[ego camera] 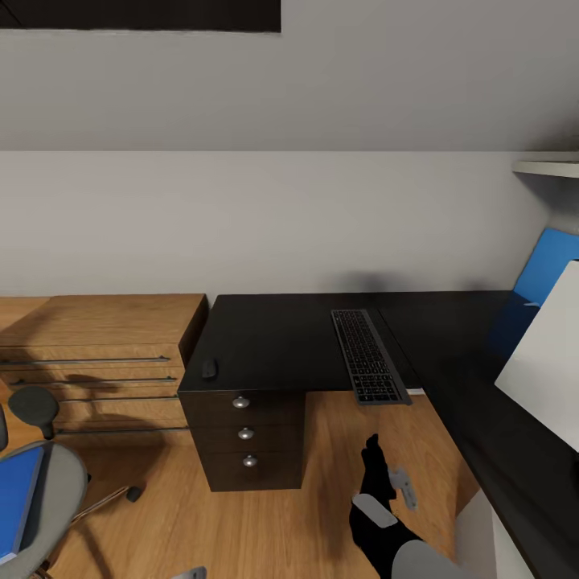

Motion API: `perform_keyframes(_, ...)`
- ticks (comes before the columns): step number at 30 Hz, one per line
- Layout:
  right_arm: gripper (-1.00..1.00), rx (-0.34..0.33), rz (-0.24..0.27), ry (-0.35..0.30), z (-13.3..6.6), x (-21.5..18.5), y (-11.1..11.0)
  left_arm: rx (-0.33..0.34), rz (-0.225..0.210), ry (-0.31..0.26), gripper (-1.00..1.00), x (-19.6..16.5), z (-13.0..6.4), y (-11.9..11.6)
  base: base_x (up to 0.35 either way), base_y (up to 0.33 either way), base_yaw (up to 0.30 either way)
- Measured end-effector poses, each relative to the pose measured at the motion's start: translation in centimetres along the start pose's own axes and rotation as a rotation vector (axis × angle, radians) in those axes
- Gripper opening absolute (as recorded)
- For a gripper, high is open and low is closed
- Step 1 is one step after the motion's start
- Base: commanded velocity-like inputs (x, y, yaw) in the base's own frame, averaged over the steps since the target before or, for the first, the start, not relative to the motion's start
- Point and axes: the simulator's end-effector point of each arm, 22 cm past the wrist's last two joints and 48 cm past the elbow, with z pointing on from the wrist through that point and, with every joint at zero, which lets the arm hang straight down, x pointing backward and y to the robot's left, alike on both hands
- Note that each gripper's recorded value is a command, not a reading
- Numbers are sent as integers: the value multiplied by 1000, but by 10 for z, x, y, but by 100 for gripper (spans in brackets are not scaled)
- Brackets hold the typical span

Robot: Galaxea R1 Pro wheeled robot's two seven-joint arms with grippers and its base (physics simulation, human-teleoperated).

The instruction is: In the bedroom, organize the workspace by keeping the computer under the desk, ensuring the monitor is on the desk, placing the keyboard on the desk next to the monitor, placing the mouse on the desk next to the keyboard, moving the folder from the swivel chair onto the desk next to the mouse, stacking the notebook on top of the folder with the pen on top of the notebook, and positioning the swivel chair next to the desk.

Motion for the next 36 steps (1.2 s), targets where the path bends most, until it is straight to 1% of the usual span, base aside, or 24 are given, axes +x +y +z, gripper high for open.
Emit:
perform_keyframes(2, 100, 12, -24, 10, -3, 3, -12, -1, 0, 0, 100, 0, 0, 0, 0, 0, 0)
perform_keyframes(3, 100, 30, -48, 20, -6, 6, -25, 0, 0, 0, 100, 0, 0, 0, 0, 0, 0)
perform_keyframes(4, 100, 37, -63, 26, -8, 8, -31, 0, 0, 0, 100, 0, 0, 0, 0, 0, 0)
perform_keyframes(5, 100, 50, -92, 37, -11, 10, -43, 0, 1, 0, 100, 0, 0, 0, 0, 0, 0)
perform_keyframes(8, 100, 54, -146, 57, -16, 14, -56, 2, 0, 1, 100, 1, 0, -2, 0, 0, 0)
perform_keyframes(9, 100, 53, -181, 69, -18, 16, -63, 3, 0, 2, 100, 1, -1, -3, 0, 0, 0)
perform_keyframes(12, 100, 39, -233, 86, -21, 19, -67, 5, -1, 3, 100, 2, -1, -5, 0, 0, 0)
perform_keyframes(13, 100, 32, -250, 91, -22, 20, -68, 6, -2, 4, 100, 2, -1, -5, 0, 0, 0)
perform_keyframes(14, 100, 19, -281, 102, -24, 22, -71, 8, -2, 5, 100, 3, -1, -6, 0, 0, 0)
perform_keyframes(15, 100, 12, -300, 109, -25, 23, -73, 8, -2, 5, 100, 3, -1, -7, 0, 0, 0)
perform_keyframes(16, 100, -25, -391, 139, -31, 25, -85, 9, -3, 6, 100, 3, -2, -8, 0, 0, 0)
perform_keyframes(17, 100, -43, -419, 147, -32, 26, -86, 9, -3, 6, 100, 3, -2, -8, 0, 0, 0)
perform_keyframes(18, 100, -81, -480, 159, -31, 24, -86, 9, -4, 6, 100, 4, -2, -8, 0, 0, 0)
perform_keyframes(24, 100, -156, -614, 177, -23, 13, -87, 9, -5, 7, 100, 4, -2, -8, 0, 0, 0)
perform_keyframes(26, 100, -169, -650, 178, -19, 6, -90, 9, -5, 7, 100, 4, -2, -8, 0, 0, 0)
perform_keyframes(28, 100, -172, -660, 179, -19, 5, -92, 9, -5, 7, 100, 4, -2, -8, 0, 0, 0)
perform_keyframes(33, 100, -170, -688, 197, -27, 6, -107, 8, -5, 8, 100, 4, -2, -8, 0, 0, 0)
perform_keyframes(36, 100, -174, -700, 206, -29, 9, -110, 7, -5, 8, 100, 4, -2, -8, 0, 0, 0)
